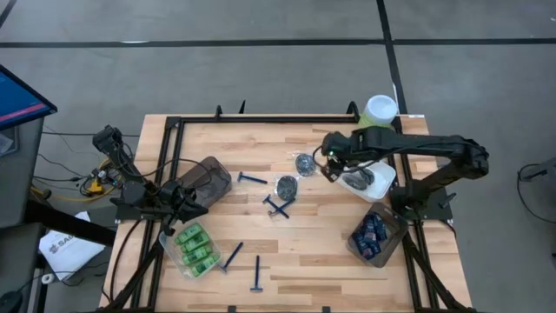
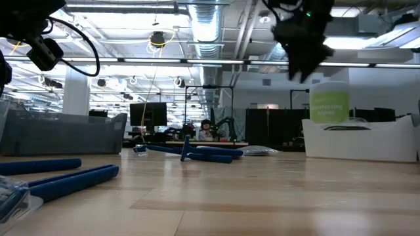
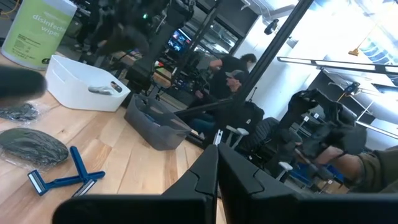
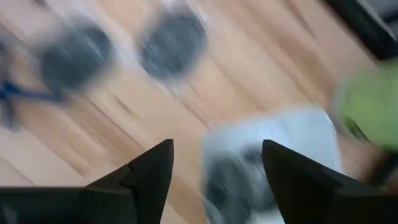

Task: Pick & Place Travel size toiletries
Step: Put the black hairbrush into the white bin

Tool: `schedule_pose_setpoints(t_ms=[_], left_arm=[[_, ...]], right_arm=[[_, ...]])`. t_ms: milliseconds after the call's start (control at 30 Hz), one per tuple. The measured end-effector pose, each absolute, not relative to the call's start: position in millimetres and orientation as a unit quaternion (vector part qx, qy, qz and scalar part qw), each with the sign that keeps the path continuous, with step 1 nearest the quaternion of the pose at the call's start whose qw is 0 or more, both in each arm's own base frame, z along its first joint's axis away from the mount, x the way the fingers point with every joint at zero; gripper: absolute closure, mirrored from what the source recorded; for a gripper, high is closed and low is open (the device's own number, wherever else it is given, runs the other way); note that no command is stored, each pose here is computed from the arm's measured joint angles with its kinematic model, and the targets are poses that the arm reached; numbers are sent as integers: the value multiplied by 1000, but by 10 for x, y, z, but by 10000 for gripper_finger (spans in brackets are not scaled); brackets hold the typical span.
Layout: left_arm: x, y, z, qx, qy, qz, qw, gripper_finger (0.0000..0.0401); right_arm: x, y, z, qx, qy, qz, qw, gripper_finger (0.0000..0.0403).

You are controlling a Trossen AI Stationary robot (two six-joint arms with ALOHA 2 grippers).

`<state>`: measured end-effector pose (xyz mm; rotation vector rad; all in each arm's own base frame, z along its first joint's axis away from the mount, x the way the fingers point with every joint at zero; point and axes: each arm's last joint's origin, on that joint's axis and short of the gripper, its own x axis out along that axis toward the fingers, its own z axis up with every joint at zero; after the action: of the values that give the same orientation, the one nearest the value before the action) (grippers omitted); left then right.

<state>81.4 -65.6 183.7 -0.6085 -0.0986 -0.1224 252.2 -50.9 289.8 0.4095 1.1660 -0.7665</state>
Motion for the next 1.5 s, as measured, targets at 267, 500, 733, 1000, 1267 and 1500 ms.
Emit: schedule_pose_setpoints(t_ms=[267, 500, 733, 1000, 1267, 1500], left_arm=[[815, -656, 1837, -299, -49, -60, 951, 399], [815, -656, 1838, -299, -49, -60, 951, 399], [815, -656, 1836, -299, -48, -60, 951, 399], [814, -656, 1837, -299, -49, -60, 951, 399], [814, -656, 1841, -301, -50, -60, 950, 399], [814, -655, 1843, -302, -51, -60, 950, 399]], right_arm=[[2883, -586, 2873, 175, 446, -307, 822, 181], [3111, -856, 2329, 223, 537, -276, 765, 180], [3219, -970, 1945, 189, 602, -239, 738, 161], [3278, -1021, 1609, 163, 653, -218, 707, 160], [3312, -1118, 1374, 147, 676, -199, 694, 173], [3308, -1146, 1319, 159, 683, -187, 688, 270]])
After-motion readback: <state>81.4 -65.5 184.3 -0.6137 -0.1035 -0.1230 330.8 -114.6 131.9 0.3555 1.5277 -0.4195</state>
